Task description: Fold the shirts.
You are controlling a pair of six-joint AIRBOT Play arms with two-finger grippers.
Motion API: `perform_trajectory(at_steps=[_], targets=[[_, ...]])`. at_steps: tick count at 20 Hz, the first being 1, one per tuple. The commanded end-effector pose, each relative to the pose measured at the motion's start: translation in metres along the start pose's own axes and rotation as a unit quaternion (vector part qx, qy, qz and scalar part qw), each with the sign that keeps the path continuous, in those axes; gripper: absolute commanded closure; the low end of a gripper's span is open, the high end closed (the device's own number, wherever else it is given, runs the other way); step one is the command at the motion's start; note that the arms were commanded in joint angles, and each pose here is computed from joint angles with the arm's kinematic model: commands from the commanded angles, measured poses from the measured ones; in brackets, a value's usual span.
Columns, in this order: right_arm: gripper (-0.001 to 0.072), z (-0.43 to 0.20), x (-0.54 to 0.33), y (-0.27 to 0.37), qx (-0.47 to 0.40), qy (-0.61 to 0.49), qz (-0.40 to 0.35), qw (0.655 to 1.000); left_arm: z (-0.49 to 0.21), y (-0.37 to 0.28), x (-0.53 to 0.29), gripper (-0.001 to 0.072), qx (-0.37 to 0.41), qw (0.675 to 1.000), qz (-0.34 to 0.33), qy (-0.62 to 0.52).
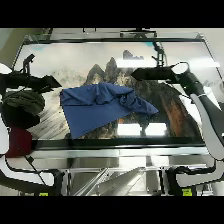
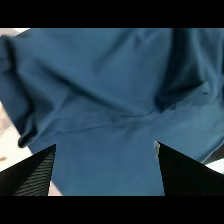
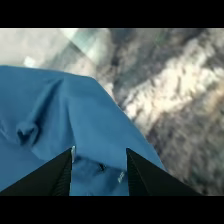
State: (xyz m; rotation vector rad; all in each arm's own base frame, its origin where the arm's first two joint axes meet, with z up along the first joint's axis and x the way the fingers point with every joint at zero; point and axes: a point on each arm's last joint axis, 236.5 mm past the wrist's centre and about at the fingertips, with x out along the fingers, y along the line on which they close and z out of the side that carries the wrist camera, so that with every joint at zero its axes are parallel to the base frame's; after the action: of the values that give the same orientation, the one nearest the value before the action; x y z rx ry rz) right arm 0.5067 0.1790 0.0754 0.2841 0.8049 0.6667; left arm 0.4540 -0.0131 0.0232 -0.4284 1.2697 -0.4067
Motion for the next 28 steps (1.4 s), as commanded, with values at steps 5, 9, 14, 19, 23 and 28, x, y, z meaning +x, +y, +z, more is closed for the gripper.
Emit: perform_trajectory(at_steps=[5,9,14,19,23,28], targets=[[0.0325,-0.091,-0.095,-0.058,0.109,0.158,-0.039,0.981,-0.120,0.016,0.019,-0.0011,-0.096,0.990,-0.025,0.103],[0.0053,-0.151,-0.108,-0.094,0.149,0.194,-0.069,0.967,-0.202,0.008,0.040,-0.0010,-0.142,0.983,-0.017,0.112],[0.0051,-0.195,-0.089,-0.100,0.131,0.248,-0.052,0.958,-0.210,-0.018,0.055,0.0008,-0.170,0.983,-0.061,0.026],[0.0051,-0.198,-0.069,-0.109,0.119,0.245,-0.060,0.960,-0.224,-0.022,0.077,0.0008,-0.135,0.989,-0.035,0.055],[0.0051,-0.197,-0.069,-0.110,0.118,0.243,-0.062,0.961,-0.244,-0.017,0.088,0.0007,-0.136,0.984,-0.023,0.114],[0.0051,-0.204,-0.067,-0.097,0.045,0.267,-0.027,0.962,-0.235,-0.011,0.068,0.0008,-0.117,0.983,0.008,0.140]])
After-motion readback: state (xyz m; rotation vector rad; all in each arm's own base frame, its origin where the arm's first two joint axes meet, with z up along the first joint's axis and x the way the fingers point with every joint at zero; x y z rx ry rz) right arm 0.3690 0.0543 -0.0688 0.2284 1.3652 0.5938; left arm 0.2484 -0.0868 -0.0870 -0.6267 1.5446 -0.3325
